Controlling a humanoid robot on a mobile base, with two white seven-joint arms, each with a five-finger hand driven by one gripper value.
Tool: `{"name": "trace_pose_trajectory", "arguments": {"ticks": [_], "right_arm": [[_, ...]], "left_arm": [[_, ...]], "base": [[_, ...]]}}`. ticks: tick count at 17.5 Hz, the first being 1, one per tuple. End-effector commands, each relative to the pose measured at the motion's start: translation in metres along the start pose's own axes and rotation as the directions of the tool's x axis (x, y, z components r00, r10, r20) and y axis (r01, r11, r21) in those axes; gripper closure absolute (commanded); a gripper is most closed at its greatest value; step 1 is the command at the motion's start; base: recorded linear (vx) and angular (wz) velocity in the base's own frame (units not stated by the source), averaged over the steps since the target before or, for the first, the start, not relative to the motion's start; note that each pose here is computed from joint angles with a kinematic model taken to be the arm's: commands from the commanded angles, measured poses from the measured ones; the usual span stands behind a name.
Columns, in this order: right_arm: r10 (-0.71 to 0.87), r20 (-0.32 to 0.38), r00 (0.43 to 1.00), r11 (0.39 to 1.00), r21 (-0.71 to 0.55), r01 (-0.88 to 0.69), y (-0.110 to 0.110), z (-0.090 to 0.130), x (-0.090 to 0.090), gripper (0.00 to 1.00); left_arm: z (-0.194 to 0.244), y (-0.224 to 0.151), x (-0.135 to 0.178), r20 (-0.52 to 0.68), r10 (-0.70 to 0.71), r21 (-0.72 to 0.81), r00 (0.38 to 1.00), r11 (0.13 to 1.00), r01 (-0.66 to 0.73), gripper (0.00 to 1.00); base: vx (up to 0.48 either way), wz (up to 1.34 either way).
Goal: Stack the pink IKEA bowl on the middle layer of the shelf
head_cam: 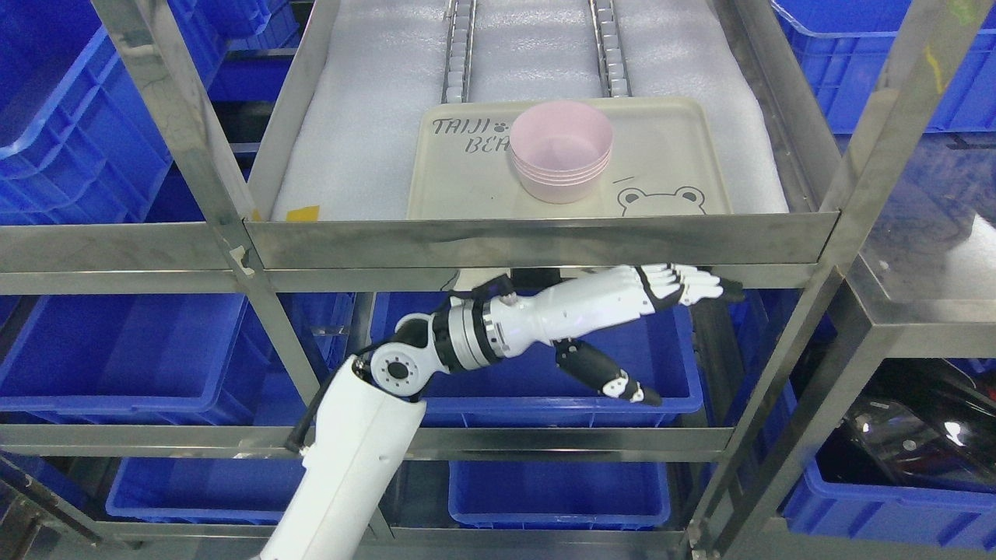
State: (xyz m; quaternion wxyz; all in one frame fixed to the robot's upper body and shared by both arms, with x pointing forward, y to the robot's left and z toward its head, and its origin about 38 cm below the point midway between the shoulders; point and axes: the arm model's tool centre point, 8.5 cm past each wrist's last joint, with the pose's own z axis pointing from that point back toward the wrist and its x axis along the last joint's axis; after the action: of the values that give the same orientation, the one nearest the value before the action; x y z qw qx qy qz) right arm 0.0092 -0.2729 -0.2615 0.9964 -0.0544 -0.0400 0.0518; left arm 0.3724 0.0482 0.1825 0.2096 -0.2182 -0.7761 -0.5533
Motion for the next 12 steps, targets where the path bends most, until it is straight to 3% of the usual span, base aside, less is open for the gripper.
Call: {"name": "trace_pose_trajectory", "arguments": {"ticks": [1, 6, 9, 12], "right_arm": [[0.002, -0.006, 1.0, 1.0, -0.016, -0.002, -0.01, 0.0, -0.009, 0.0], [0.002, -0.006, 1.0, 1.0, -0.016, -0.002, -0.01, 0.0, -0.009, 0.0], [0.002, -0.006, 1.0, 1.0, -0.016, -0.002, -0.01, 0.0, -0.009, 0.0], [0.002, -0.006, 1.0, 1.0, -0.016, -0.002, -0.01, 0.0, -0.009, 0.0]], "left_arm": [[0.029, -0.093, 0.011, -0.046, 0.211, 0.034, 0.976, 0.977, -0.21, 0.0], [0.103, -0.144, -0.019, -0.264, 0.458, 0.329, 0.849, 0.87, -0.367, 0.0], [0.136, -0.147, -0.037, -0.319, 0.541, 0.588, 0.778, 0.757, -0.285, 0.0], [0.156, -0.134, -0.048, -0.344, 0.591, 0.749, 0.73, 0.642, -0.167, 0.0]], "base": [[0.0, 0.0], [0.0, 0.0], [0.0, 0.0], [0.0, 0.0]]}}
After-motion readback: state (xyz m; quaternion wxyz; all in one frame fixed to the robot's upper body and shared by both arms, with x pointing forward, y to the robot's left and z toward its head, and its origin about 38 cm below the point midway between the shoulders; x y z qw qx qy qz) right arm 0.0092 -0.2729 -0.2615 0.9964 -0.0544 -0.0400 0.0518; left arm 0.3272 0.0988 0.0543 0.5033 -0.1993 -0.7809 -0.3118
